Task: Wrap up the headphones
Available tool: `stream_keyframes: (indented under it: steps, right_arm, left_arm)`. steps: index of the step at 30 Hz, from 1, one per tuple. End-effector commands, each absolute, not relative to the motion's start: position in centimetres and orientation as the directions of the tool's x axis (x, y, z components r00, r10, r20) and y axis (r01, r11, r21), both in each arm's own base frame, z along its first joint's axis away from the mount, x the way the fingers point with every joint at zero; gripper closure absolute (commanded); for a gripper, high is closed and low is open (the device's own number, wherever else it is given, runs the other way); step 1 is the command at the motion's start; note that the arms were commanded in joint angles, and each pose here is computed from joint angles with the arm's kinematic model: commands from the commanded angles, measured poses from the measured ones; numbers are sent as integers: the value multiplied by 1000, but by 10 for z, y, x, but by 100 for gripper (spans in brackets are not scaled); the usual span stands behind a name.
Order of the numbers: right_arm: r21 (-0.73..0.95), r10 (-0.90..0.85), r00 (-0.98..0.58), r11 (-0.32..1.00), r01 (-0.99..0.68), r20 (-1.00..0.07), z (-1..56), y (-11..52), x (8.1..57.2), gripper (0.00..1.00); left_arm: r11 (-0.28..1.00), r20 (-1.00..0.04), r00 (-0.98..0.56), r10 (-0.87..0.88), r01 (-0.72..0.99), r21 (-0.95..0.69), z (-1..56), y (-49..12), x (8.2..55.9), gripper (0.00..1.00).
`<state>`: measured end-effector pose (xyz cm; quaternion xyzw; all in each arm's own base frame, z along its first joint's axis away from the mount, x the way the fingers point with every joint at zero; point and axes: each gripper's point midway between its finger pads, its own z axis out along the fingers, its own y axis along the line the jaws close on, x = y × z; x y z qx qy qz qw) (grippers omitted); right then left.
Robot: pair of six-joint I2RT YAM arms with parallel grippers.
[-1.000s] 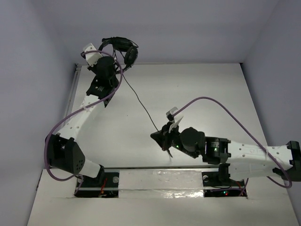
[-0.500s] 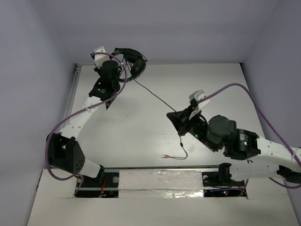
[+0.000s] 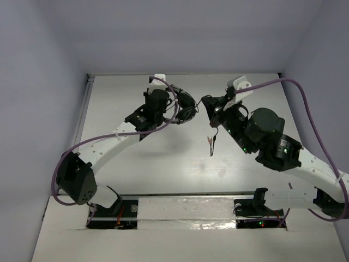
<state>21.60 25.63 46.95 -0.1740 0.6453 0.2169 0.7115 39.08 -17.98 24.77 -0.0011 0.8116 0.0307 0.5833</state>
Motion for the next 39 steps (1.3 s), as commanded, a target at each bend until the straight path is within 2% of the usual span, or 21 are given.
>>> stream_keyframes:
  steps: [1, 5, 10, 17, 27, 34, 39]
  right_arm:
    - [24, 121, 147, 845, -534, -982, 502, 251, 231, 100]
    - [2, 91, 139, 842, -539, -986, 490, 255, 259, 100]
    - [-36, 9, 91, 871, -490, -996, 460, 256, 314, 100]
    - [-19, -13, 17, 896, -444, -1000, 423, 241, 371, 100]
    - [71, 45, -73, 904, -422, -996, 376, 241, 402, 100]
    - [158, 132, -93, 905, -395, -987, 358, 232, 395, 100]
    - [214, 185, -111, 906, -364, -976, 343, 219, 388, 100]
  left_arm:
    - [998, -960, -275, 54, 43, 44, 269, -192, 367, 100]
    - [986, -960, -266, 87, 159, 45, 269, -211, 342, 100]
    - [974, -961, -254, 110, 221, 53, 276, -211, 323, 100]
    - [944, -967, -234, 104, 331, 21, 285, -213, 300, 100]
    - [847, -983, -184, 8, 524, -92, 327, -235, 269, 100]
    - [822, -984, -146, -106, 543, -170, 369, -227, 269, 100]
    - [866, -987, -134, -90, 478, -144, 381, -205, 285, 100]
